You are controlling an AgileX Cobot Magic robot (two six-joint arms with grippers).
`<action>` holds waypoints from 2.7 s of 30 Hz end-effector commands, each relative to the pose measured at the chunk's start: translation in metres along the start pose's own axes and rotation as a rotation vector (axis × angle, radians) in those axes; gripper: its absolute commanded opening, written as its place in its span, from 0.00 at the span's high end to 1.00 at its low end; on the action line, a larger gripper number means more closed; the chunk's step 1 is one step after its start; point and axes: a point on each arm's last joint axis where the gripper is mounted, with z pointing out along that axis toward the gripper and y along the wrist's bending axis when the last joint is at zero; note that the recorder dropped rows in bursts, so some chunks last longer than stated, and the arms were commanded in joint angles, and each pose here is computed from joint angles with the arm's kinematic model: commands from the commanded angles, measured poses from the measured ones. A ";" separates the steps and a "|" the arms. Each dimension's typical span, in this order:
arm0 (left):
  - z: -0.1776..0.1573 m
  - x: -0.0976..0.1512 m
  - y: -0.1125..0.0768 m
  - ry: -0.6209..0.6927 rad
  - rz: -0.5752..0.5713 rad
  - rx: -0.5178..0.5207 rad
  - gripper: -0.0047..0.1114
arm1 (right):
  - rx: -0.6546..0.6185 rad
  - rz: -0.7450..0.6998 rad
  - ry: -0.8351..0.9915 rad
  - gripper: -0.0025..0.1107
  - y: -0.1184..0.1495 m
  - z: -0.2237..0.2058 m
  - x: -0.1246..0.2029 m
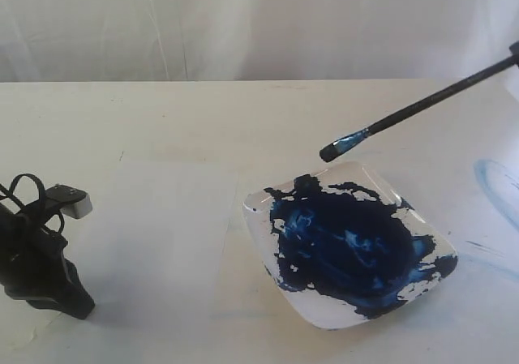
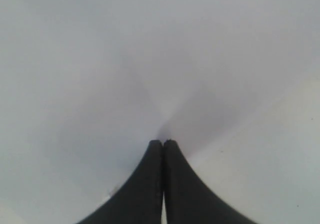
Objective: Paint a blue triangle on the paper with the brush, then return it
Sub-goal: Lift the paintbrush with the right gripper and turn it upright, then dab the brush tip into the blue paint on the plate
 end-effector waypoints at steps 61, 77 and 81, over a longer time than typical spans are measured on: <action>0.000 0.003 -0.001 0.009 -0.008 0.018 0.96 | -0.423 -0.823 0.263 0.98 0.037 0.042 0.067; 0.000 0.003 -0.001 0.009 -0.008 0.018 0.96 | -0.309 -0.733 0.279 0.98 0.032 0.040 0.061; 0.000 0.003 -0.001 0.009 -0.008 0.018 0.96 | -0.275 -0.736 0.301 0.98 0.026 0.045 0.064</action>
